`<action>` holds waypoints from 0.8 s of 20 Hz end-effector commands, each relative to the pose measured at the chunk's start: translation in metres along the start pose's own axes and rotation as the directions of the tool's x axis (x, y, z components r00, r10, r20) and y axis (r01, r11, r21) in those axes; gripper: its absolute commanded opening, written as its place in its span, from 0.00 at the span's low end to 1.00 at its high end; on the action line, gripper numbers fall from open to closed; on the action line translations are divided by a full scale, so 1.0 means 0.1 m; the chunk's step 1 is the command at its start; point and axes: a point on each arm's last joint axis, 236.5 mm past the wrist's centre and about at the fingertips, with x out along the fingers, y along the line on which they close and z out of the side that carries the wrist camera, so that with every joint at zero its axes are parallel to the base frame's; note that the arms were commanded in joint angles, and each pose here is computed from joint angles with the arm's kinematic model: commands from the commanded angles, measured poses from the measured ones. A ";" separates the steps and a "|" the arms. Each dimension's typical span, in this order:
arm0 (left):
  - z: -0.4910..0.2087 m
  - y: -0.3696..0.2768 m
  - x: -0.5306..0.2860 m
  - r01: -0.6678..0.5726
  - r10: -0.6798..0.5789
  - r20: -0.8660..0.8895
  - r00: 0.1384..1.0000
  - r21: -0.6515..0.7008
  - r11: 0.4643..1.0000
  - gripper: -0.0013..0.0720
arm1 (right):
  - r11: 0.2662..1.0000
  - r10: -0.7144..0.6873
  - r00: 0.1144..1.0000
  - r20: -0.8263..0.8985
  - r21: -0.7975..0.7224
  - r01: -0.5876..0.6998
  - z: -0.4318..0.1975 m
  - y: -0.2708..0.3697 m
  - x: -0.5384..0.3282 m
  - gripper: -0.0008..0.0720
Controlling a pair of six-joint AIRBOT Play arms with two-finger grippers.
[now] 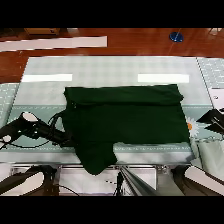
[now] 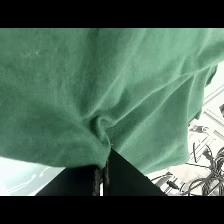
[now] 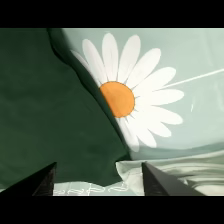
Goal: Fold the shirts.
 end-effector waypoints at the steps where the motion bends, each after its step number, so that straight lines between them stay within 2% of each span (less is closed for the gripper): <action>1: -0.01 -0.01 0.00 0.005 -0.005 -0.006 1.000 0.002 1.000 0.05 | 1.000 0.006 0.997 -0.072 0.021 -0.004 -0.07 -0.07 0.12 0.85; 8: -0.01 -0.01 0.00 0.005 -0.005 -0.006 1.000 0.001 1.000 0.05 | 0.999 0.011 0.978 -0.210 0.043 -0.002 -0.37 -0.17 0.38 0.81; 16: -0.01 -0.01 0.00 0.006 -0.006 -0.005 1.000 0.001 1.000 0.05 | 0.995 0.085 0.982 -0.170 0.070 -0.074 -0.38 -0.04 0.62 0.81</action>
